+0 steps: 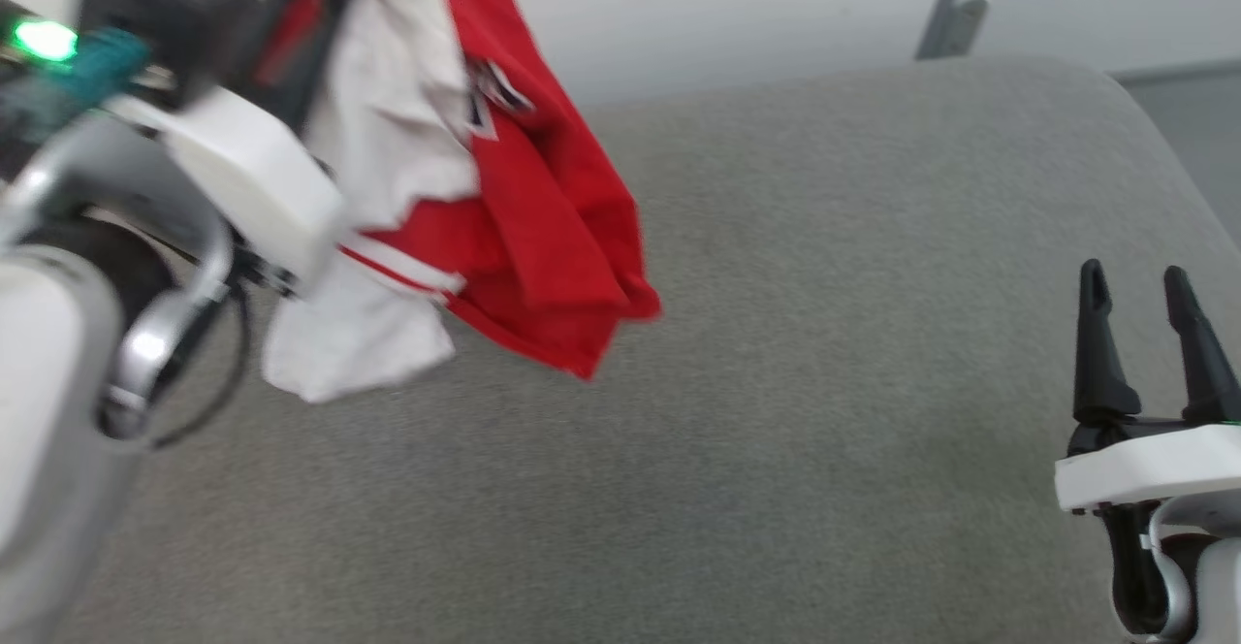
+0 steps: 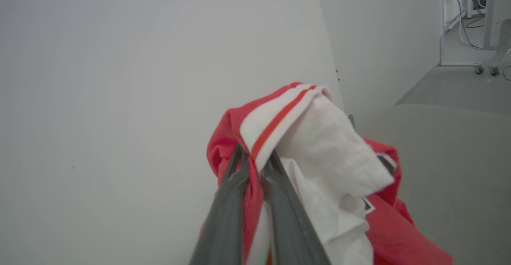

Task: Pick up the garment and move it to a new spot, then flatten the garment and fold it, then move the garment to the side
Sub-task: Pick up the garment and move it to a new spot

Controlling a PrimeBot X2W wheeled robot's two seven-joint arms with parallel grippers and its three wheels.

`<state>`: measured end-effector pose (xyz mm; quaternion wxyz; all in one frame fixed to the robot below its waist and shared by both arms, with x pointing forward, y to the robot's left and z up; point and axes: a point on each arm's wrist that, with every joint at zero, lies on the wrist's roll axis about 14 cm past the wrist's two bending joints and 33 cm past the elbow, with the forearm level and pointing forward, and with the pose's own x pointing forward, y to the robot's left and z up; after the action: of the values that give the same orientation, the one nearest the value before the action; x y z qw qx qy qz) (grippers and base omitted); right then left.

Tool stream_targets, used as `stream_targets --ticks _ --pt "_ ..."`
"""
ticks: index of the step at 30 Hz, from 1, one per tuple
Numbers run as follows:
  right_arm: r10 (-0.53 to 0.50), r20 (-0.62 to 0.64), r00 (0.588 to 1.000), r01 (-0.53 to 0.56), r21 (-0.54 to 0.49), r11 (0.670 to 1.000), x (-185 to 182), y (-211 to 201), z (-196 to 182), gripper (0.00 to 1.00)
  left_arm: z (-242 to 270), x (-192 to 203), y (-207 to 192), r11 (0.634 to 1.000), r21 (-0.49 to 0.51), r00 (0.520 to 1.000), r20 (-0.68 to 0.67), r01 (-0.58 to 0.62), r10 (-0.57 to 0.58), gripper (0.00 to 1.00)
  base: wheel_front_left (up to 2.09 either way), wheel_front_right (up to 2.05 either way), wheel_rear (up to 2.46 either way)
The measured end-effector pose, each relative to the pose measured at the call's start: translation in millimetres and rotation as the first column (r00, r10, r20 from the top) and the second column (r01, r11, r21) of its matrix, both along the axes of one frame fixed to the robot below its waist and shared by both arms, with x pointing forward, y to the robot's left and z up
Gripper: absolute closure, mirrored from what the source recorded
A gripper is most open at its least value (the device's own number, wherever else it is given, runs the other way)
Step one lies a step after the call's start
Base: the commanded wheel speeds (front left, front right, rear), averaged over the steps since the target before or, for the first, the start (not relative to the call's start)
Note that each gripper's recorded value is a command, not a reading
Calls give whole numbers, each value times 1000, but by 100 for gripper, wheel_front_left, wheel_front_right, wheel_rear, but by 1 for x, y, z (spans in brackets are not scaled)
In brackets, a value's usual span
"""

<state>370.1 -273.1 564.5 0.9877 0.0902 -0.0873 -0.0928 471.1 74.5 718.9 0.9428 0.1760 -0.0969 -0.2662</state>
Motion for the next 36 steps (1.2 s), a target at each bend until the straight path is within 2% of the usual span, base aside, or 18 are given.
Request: stream_targets --ticks 4,8,13,17,20,26,33,34,35,36 --pt "-29 -26 999 29 10 1000 -6 -8 -11 0 -50 3 -43 994 21 983 -149 111 -107 100 0 0 0" --pt "-44 -50 998 45 25 999 -9 -12 -23 0 -108 7 -71 983 37 935 -316 181 -160 100 0 0 0" --pt "-39 -76 996 42 35 998 -6 -9 -34 0 -191 6 -88 968 73 824 -542 242 -165 100 0 0 0" --pt "-29 -96 995 34 41 999 -3 -5 -44 0 -245 3 -92 959 104 732 -669 262 -128 100 0 0 0" --pt "-28 -108 994 33 45 998 -2 -4 -50 0 -277 -2 -94 955 114 666 -739 273 -102 100 0 0 0" --pt "-14 -126 992 22 59 998 2 1 -60 0 -324 -15 -93 941 156 564 -825 299 -42 100 0 0 0" --pt "20 -129 991 -11 64 998 10 11 -63 0 -335 -20 -100 941 152 518 -855 302 -28 100 0 0 0" --pt "26 -126 992 -18 63 998 12 13 -62 0 -334 -21 -101 942 145 519 -854 303 -36 95 0 0 0" --pt "32 -123 992 -25 61 998 14 15 -61 0 -332 -21 -102 943 139 522 -852 304 -43 60 0 0 0" --pt "37 -120 992 -30 60 998 15 16 -60 0 -330 -22 -103 947 123 518 -854 298 -52 5 0 0 0"
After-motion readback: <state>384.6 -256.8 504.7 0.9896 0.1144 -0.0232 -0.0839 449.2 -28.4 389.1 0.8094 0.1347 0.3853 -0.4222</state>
